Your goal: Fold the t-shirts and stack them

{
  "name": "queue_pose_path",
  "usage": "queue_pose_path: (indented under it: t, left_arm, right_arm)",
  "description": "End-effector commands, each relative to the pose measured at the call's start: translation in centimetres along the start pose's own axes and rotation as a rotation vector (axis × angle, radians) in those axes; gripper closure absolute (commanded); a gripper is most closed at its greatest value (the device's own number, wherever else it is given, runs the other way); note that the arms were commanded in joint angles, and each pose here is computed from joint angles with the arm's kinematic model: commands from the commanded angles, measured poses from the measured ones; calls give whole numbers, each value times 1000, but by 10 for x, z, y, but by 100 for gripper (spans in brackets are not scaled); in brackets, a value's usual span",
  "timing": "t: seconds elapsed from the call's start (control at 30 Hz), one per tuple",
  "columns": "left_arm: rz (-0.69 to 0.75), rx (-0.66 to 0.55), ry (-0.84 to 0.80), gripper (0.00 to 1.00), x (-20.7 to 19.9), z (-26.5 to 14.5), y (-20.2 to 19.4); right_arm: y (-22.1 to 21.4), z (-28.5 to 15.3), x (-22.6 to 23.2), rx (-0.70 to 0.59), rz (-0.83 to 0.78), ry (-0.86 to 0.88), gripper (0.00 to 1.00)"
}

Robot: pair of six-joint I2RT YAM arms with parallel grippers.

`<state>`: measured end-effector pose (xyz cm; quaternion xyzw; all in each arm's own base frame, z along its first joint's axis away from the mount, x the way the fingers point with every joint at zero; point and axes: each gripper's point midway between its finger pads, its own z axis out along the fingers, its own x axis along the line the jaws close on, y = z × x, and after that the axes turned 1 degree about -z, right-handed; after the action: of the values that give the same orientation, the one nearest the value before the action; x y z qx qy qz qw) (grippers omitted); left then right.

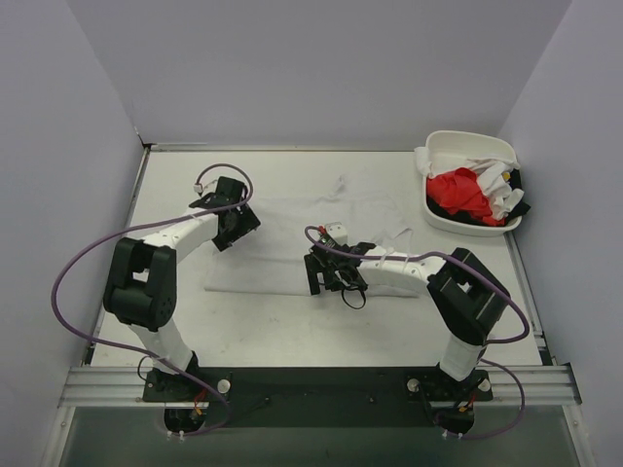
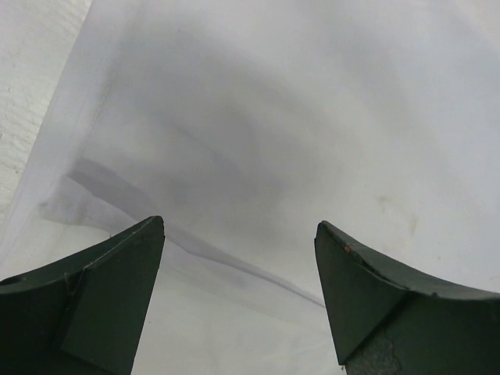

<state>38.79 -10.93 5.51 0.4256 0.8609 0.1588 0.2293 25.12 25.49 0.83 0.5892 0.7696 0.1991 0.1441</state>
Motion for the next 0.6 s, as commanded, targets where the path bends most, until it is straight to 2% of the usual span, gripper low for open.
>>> queue_pose_path:
  t: [0.0, 0.2, 0.33, 0.47, 0.57]
  left_arm:
    - [15, -87, -84, 13, -30, -26, 30]
    - [56, -113, -215, 12, -44, -87, 23]
    - [102, -77, -296, 11, -44, -117, -10]
    - [120, -10, -285, 11, -20, -111, -52]
    - [131, 5, -283, 11, -12, -109, -66]
  right_arm:
    - [-22, 3, 1, 53, 4, 1, 4]
    - [11, -12, -3, -53, 23, -15, 3]
    - [38, -34, -7, -135, 44, -9, 2]
    - [57, -56, -17, -184, 84, -12, 1]
    - [65, -70, -30, -211, 122, -22, 0]
